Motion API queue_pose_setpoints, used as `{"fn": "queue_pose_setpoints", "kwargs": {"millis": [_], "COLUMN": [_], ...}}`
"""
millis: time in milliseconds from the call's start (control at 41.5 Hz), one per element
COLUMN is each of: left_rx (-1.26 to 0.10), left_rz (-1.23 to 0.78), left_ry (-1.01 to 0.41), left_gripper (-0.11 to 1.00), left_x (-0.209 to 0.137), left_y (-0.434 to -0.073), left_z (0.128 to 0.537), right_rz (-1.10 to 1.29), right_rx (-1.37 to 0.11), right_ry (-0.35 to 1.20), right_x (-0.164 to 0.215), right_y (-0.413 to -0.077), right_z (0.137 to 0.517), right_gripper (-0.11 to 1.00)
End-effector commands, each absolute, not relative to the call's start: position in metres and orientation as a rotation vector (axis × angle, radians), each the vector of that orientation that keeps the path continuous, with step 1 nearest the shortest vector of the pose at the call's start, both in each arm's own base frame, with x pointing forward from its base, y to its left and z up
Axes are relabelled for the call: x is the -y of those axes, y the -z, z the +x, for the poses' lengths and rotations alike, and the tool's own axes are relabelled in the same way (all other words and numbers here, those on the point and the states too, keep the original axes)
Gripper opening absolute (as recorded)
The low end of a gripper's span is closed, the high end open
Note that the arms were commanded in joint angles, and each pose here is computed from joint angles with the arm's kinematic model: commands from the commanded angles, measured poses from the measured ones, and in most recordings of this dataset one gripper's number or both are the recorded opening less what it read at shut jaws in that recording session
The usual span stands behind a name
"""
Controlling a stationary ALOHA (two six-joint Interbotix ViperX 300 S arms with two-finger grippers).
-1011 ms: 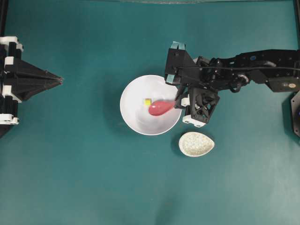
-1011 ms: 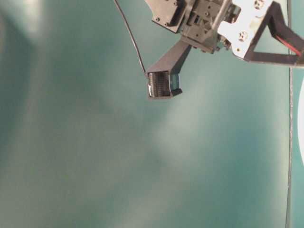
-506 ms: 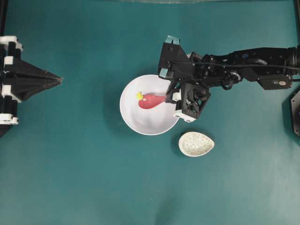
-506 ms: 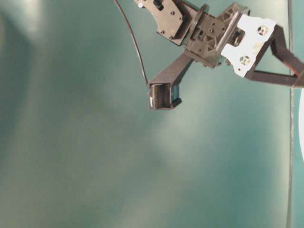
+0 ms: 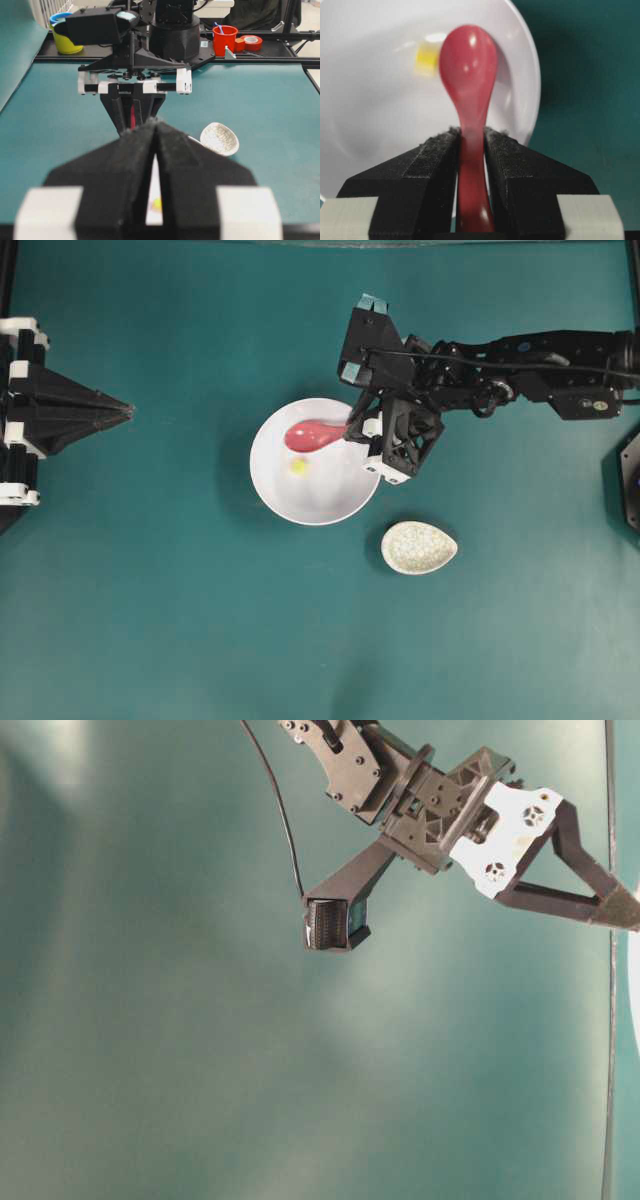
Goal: Scoop the yellow hexagonal prism block from the bowl with a spoon using the right arm.
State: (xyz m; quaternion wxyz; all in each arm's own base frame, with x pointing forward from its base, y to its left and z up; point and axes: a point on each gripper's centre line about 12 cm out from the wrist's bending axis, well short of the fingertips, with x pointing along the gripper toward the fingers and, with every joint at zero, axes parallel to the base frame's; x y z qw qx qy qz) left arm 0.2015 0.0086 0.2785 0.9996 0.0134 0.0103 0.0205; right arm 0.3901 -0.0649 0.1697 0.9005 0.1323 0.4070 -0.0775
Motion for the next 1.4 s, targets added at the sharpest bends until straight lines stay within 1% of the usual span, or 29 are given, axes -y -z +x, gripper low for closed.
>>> {"fn": "queue_pose_setpoints", "kwargs": {"millis": [0,144,337,506,650,867,1156,1373], "left_rx": [0.001,0.001,-0.001,-0.001,-0.001,-0.004,-0.005,-0.007], "left_rz": [0.029,0.027,0.026,0.024,0.024,0.026,0.025,0.025], "left_ry": [-0.043,-0.043,-0.043,-0.043,-0.043,-0.043,-0.043,-0.043], "left_gripper": [0.00,0.00,0.00,0.00,0.00,0.00,0.00,0.00], "left_x": [-0.009,-0.009,-0.009,-0.009,-0.009,-0.009,-0.009,-0.009], "left_y": [-0.285,-0.285,-0.284,-0.284,-0.284,-0.284,-0.283,-0.283], "left_z": [0.203,0.203,0.203,0.203,0.203,0.203,0.203,0.204], "right_rz": [0.273,0.288,0.340,0.400,0.451,0.505,0.524,0.490], "right_rx": [-0.797,-0.791,-0.757,-0.775,-0.852,-0.995,-1.098,-1.136], "right_ry": [0.163,0.166,0.168,0.165,0.153,0.134,0.114,0.113], "right_x": [0.068,0.067,0.064,0.058,0.052,0.042,0.035,0.034], "right_y": [-0.185,-0.188,-0.211,-0.228,-0.232,-0.229,-0.227,-0.219], "right_z": [0.395,0.395,0.391,0.381,0.369,0.358,0.364,0.371], "right_gripper": [0.23,0.23,0.23,0.23,0.23,0.23,0.23,0.23]}}
